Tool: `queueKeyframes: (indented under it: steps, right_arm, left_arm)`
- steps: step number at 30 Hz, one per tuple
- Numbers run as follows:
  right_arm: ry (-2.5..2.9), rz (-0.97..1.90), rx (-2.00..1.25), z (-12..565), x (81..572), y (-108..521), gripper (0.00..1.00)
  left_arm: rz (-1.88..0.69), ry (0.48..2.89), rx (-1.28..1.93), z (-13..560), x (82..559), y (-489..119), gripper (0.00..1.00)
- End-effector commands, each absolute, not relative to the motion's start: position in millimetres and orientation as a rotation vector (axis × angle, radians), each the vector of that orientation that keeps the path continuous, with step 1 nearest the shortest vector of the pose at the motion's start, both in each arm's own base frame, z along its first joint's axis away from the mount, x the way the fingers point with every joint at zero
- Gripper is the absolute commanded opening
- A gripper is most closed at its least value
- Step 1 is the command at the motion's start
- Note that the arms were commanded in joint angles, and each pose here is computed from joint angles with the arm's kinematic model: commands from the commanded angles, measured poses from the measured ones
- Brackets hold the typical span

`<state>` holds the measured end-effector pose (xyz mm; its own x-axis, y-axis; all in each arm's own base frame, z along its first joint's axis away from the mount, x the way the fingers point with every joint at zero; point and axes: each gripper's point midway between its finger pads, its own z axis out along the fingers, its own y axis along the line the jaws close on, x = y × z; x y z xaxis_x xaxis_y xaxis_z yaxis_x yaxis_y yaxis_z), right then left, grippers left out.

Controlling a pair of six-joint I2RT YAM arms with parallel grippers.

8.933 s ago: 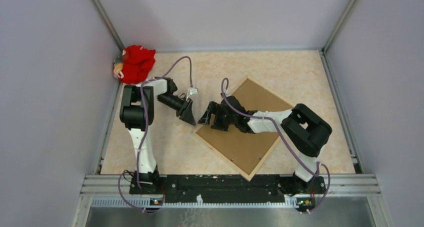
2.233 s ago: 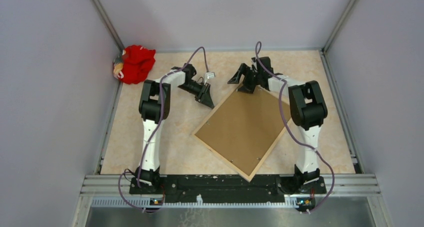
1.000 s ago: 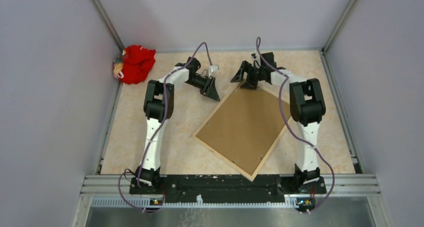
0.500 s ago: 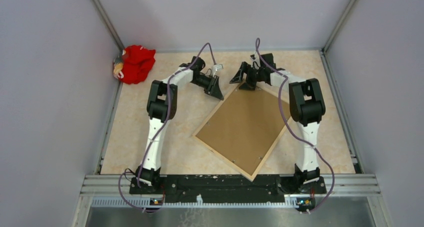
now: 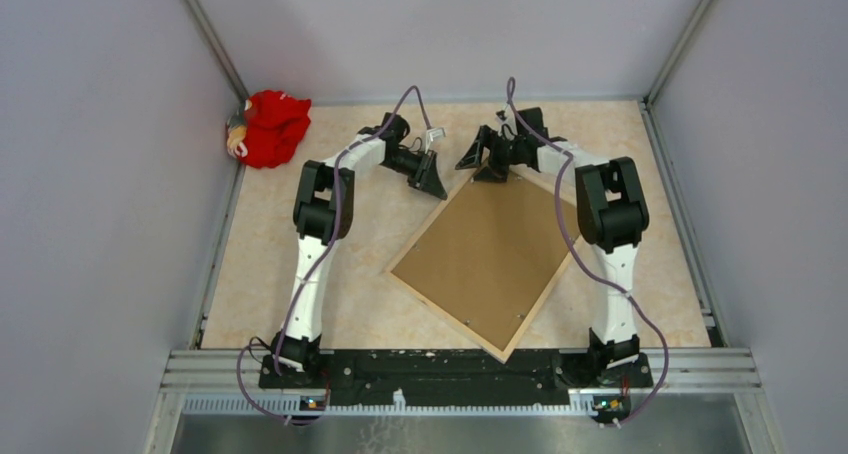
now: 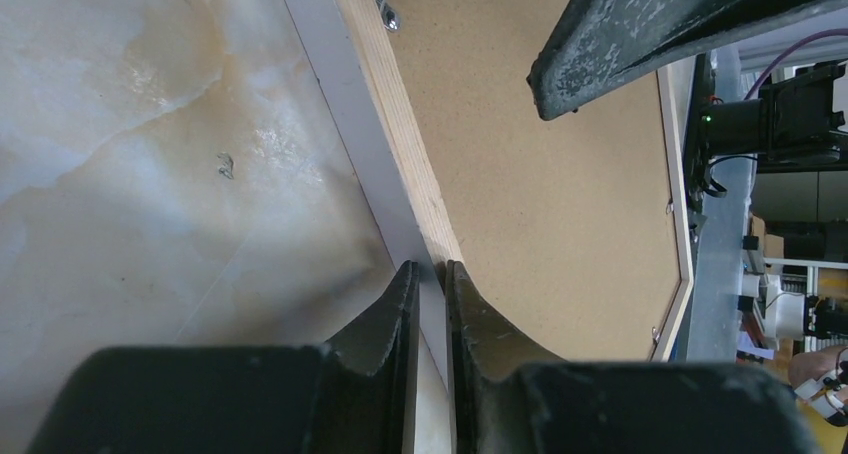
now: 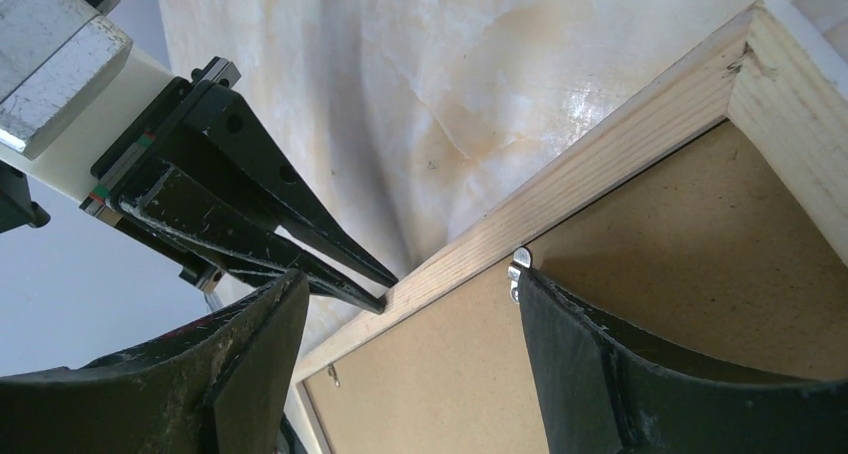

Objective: Put the photo into the frame

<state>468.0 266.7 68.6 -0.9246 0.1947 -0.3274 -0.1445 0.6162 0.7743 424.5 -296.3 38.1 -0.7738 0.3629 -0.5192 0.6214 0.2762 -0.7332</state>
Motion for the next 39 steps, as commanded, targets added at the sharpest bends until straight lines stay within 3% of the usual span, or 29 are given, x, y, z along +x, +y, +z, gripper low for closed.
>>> queueKeyframes:
  steps: [1, 15, 20, 25, 39]
  right_arm:
    - [2.475, 1.272, 0.012, 62.5, 461.0, 280.9, 0.76]
    - [2.509, 1.296, -0.016, 61.4, 458.5, 292.1, 0.76]
    - [2.413, 1.070, 0.058, 98.2, 480.5, 252.0, 0.87]
    - [2.311, 0.934, 0.156, 132.6, 483.2, 207.8, 0.90]
    - [2.371, 0.717, 0.281, 93.4, 465.2, 159.0, 0.87]
  left_arm:
    - [-1.360, 2.362, 0.936, -2.1, 428.1, -289.3, 0.17]
    - [-1.374, 2.355, 0.955, -1.6, 421.2, -287.7, 0.16]
    - [-1.344, 2.367, 0.974, -4.5, 417.4, -282.7, 0.16]
    - [-1.332, 2.379, 0.978, -7.2, 414.5, -277.6, 0.16]
    - [-1.341, 2.386, 0.974, -7.6, 412.4, -275.2, 0.15]
